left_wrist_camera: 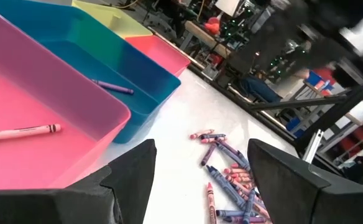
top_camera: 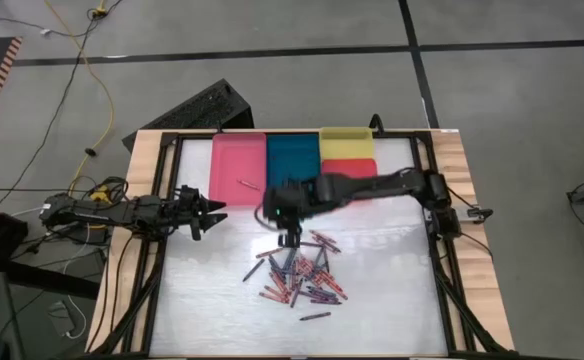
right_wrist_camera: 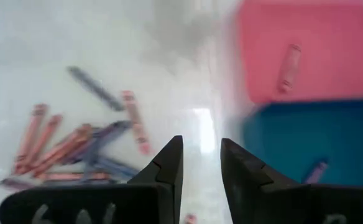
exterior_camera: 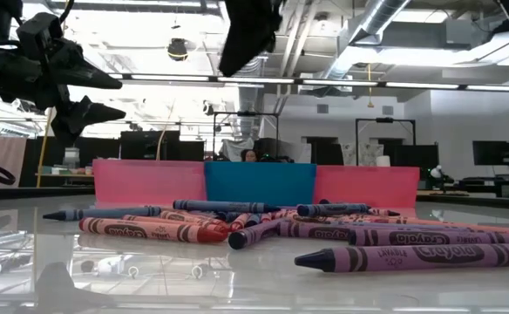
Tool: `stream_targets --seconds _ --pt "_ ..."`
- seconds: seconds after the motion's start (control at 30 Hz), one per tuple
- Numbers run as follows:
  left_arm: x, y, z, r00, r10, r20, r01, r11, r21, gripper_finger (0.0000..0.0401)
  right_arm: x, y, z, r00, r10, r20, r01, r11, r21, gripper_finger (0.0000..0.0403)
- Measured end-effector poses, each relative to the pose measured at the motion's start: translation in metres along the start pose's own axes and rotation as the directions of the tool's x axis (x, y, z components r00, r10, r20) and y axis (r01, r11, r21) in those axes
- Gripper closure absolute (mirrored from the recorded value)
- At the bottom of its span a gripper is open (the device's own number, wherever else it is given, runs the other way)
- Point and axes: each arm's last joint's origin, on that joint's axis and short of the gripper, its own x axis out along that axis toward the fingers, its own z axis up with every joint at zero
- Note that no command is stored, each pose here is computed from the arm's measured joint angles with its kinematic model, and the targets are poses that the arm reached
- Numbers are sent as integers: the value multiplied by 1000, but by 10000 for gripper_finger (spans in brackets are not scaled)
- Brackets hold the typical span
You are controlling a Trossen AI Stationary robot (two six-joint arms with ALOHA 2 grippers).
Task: Sort crayons
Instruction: Put the blue crayon into the yellow bin
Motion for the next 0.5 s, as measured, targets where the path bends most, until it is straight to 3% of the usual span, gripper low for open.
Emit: stream_targets --seconds 0.23,0.5 --pt "0 0 0 1000 2 3 -2 1000 -1 156 23 49 10 990 68 125 -45 982 -181 303" --pt "0 0 0 1000 0 -5 0 1000 -24 156 78 80 15 969 115 217 -16 912 -411 303"
